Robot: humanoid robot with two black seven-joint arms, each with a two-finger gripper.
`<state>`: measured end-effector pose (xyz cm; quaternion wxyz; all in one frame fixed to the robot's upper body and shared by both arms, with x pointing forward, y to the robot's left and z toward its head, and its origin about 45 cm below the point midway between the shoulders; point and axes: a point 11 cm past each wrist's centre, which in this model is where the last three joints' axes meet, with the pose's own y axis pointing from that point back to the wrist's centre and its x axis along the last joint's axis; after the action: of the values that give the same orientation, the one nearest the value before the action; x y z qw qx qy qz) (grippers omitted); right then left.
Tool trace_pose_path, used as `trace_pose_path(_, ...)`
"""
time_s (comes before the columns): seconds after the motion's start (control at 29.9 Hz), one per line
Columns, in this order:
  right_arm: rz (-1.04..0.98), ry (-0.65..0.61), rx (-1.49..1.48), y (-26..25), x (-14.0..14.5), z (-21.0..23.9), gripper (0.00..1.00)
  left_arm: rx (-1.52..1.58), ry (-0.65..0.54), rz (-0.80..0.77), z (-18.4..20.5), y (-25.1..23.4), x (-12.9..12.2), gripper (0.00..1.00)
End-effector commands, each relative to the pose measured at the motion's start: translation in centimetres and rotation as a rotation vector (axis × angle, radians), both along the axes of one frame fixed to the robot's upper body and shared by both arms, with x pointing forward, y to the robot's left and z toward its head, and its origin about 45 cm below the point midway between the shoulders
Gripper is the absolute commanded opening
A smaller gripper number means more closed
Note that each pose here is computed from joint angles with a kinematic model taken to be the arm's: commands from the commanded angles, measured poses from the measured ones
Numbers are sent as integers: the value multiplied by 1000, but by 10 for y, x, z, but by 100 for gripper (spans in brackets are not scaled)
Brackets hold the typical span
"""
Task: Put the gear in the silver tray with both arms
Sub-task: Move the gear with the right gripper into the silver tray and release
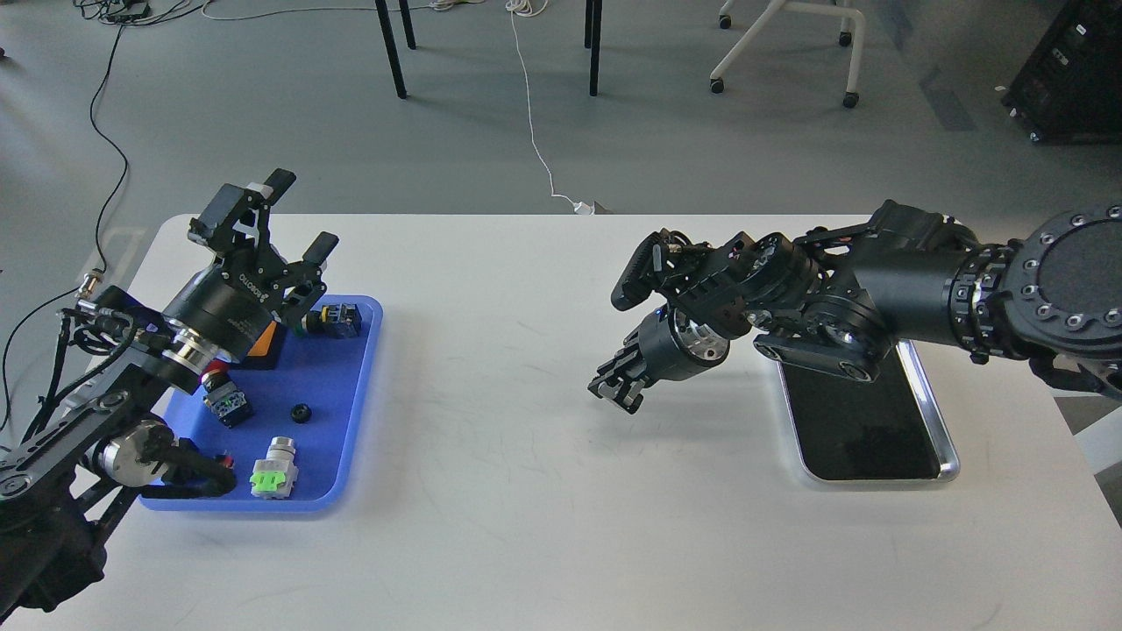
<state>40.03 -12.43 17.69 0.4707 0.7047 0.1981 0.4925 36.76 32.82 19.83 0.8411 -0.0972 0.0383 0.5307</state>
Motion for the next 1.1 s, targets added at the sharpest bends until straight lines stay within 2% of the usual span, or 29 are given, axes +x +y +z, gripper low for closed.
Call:
trace_pose_path(0.0,-67,-24,-6,-33,13,14,13,-3,0,-3,0,-2,0,98)
trace_pose_path(0.23,-239,-61,-8,-119,24,34,13,-7,-1,-5,0,-4,0,98)
trace_pose_path(0.43,-389,-67,8,-194,11,42,13,-17,-10,-15,3,-9,2,98)
trace_pose_path(0.53,-448,-50,-7,-223,-1,30,13,-17,-14,-16,4,-10,2,98)
trace_pose_path(0.8,-520,-50,-72,-268,-17,-8,14,-35,-13,-22,2,-17,3,98)
trace_pose_path(1.07,-496,-62,-82,-259,-11,-20,16,-35,-15,-24,3,-18,3,98)
